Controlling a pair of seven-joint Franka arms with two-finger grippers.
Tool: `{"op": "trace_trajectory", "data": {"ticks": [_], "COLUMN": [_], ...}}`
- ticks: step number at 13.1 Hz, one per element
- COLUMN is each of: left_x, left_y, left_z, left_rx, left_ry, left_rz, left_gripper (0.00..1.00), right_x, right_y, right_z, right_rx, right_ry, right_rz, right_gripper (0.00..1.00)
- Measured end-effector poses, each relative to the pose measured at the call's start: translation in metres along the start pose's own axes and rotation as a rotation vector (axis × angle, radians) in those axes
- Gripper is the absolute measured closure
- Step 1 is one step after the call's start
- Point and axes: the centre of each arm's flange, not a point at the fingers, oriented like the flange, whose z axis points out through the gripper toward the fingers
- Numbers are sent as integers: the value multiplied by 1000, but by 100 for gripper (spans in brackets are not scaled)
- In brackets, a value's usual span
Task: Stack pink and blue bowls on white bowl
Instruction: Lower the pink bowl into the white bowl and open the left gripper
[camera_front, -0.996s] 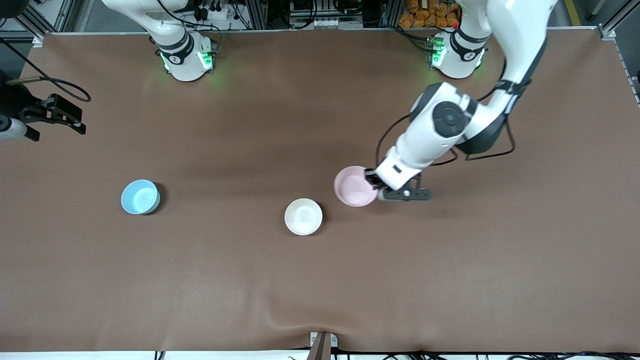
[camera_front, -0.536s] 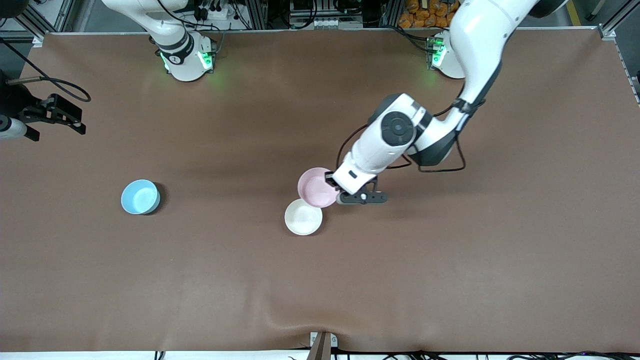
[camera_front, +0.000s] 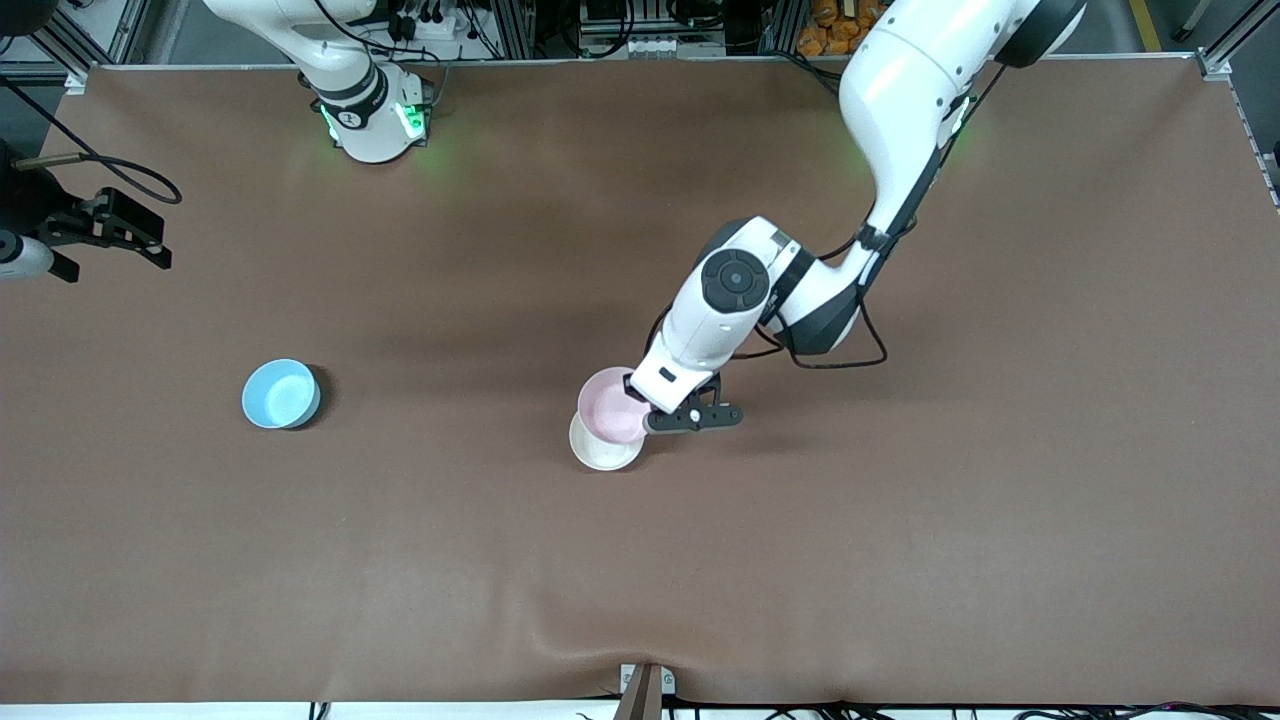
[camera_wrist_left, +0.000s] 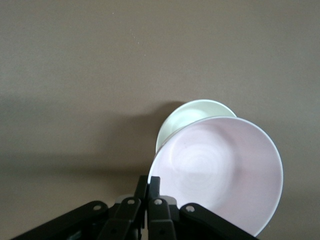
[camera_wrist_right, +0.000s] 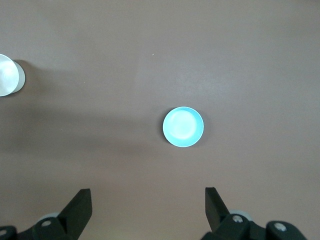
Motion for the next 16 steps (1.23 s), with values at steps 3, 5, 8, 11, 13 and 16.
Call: {"op": "trace_trajectory", "data": {"ticks": [3, 5, 8, 11, 13, 16], "left_x": [5, 6, 2, 1, 1, 1], "left_y": [0, 0, 2, 0, 0, -1], "left_z": [13, 20, 32, 40, 41, 45], "left_rx": [-28, -47, -58, -59, -59, -65], "left_ry": [21, 36, 41, 39, 39, 43], "left_rz": [-7, -8, -5, -6, -6, -8], "left_gripper": [97, 97, 97, 97, 97, 97], "right_x": [0, 0, 0, 0, 0, 0], "right_y": [0, 0, 0, 1, 1, 1], "right_z": [0, 0, 0, 0, 0, 0], "right_rx": [0, 0, 0, 0, 0, 0], "right_ry": [0, 0, 0, 0, 0, 0], "right_rz": [0, 0, 0, 1, 2, 2], "right_gripper": [0, 0, 0, 0, 0, 0]}}
